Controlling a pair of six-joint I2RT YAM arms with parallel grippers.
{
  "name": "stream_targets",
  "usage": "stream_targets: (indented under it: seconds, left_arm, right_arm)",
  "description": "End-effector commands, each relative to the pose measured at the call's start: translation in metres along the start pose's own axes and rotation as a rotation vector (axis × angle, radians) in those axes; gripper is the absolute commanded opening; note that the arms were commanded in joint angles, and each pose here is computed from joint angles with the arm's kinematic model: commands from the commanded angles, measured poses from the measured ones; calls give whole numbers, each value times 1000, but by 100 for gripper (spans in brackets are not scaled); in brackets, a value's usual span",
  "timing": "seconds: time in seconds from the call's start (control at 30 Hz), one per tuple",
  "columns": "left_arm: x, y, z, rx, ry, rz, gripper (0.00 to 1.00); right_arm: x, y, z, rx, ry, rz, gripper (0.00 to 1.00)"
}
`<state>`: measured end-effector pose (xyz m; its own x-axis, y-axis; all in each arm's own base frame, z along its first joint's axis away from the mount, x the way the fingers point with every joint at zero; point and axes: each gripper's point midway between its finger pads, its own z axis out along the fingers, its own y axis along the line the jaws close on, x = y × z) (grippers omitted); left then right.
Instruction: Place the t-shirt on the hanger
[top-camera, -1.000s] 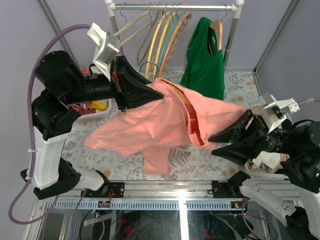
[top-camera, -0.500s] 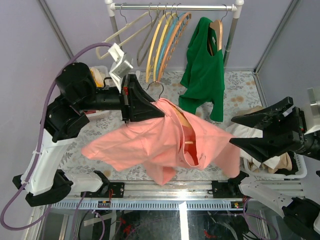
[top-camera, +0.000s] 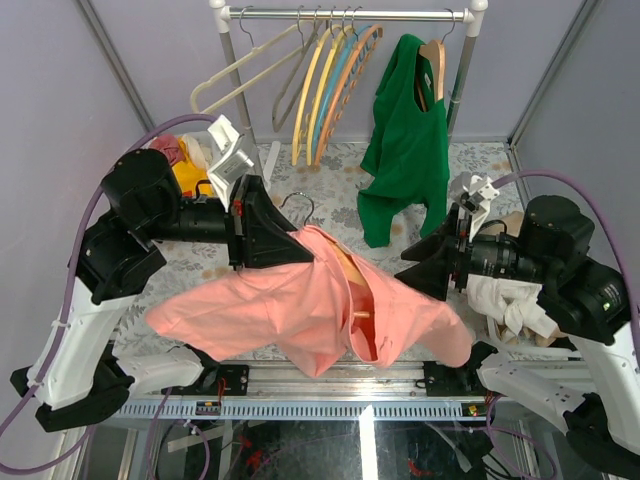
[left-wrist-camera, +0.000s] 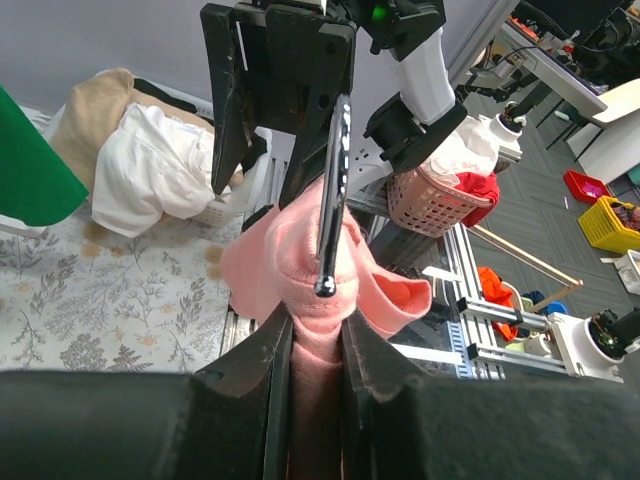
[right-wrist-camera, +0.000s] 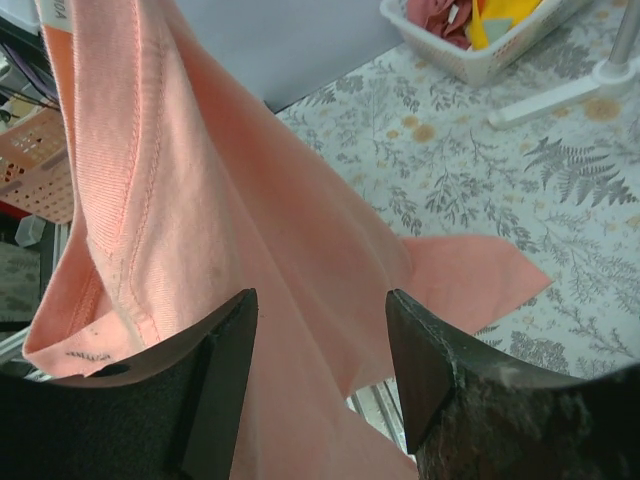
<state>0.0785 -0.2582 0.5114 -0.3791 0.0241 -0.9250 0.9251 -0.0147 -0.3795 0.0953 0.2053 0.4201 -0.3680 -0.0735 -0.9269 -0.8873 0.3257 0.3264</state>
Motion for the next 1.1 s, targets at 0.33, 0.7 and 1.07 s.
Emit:
stream_targets:
  seconds: [0.33, 0.7, 1.07]
  left_arm:
    - [31, 5, 0, 21, 57, -85, 0]
    - [39, 15, 3, -3, 67, -103, 0]
    - [43, 25, 7, -23, 75, -120, 0]
  right_arm:
    - [-22, 14, -21, 14, -130, -91, 66]
    - [0, 40, -7, -227, -71, -38, 50]
    - [12, 39, 3, -288, -39, -23, 46]
